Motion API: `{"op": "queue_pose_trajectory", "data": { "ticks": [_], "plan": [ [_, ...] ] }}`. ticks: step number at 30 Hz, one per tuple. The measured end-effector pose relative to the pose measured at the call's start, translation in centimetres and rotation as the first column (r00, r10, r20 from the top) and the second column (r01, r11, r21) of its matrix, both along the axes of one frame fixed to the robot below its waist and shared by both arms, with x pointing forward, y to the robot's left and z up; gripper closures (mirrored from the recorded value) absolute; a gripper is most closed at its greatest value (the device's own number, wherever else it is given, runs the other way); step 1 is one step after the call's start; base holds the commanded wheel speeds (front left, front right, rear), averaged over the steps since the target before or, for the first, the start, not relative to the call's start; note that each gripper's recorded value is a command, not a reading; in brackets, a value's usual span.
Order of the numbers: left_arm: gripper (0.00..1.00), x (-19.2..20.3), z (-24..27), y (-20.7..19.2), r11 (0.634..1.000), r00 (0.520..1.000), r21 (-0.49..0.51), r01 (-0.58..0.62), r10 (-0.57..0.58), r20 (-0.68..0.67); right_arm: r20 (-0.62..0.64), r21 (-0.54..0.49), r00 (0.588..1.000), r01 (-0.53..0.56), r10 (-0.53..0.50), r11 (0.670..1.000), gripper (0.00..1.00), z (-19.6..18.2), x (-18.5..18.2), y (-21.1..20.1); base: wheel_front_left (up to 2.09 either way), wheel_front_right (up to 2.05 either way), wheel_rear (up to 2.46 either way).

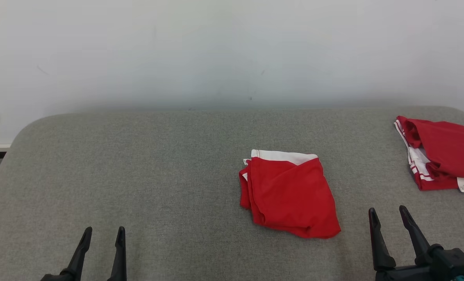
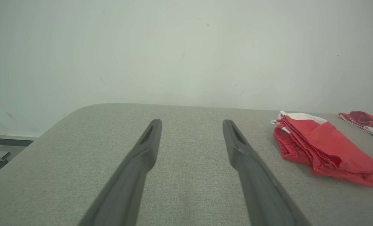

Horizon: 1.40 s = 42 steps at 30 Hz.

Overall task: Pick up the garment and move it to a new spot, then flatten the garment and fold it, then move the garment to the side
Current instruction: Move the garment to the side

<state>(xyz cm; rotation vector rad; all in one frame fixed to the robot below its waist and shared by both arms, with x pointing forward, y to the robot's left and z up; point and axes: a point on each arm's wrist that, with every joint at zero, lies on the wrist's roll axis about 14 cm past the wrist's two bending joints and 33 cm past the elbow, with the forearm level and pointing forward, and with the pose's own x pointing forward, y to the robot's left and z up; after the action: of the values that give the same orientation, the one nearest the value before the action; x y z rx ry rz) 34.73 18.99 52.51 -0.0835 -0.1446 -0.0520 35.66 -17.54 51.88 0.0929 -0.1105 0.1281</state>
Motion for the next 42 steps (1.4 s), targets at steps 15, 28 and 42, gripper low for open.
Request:
{"op": "queue_pose_trajectory", "data": {
  "ticks": [15, 28, 42],
  "plan": [
    [0.0, 0.0, -0.1, 0.0, 1.0, 1.0, 0.001, 0.0, 0.0, -0.003, -0.009, -0.001, 1.0, 0.001, -0.001, 1.0, 0.0, -0.3, -0.1, 0.0, 0.0, 0.0, 0.0],
    [0.0, 0.0, -0.4, 0.0, 1.0, 1.0, 0.0, -0.001, 0.001, -0.014, 0.039, -0.076, 0.998, -0.041, 0.044, 0.996, 0.0, 2.8, 3.7, 0.8, 0.0, 0.0, 0.0],
    [0.0, 1.8, -0.7, 0.3, 1.0, 1.0, -0.007, -0.014, 0.013, -0.026, -0.136, -0.153, 0.988, -0.095, 0.074, 0.984, 0.0, 0.3, 11.5, 1.5, 0.0, 0.0, 0.0]
  ]
}}
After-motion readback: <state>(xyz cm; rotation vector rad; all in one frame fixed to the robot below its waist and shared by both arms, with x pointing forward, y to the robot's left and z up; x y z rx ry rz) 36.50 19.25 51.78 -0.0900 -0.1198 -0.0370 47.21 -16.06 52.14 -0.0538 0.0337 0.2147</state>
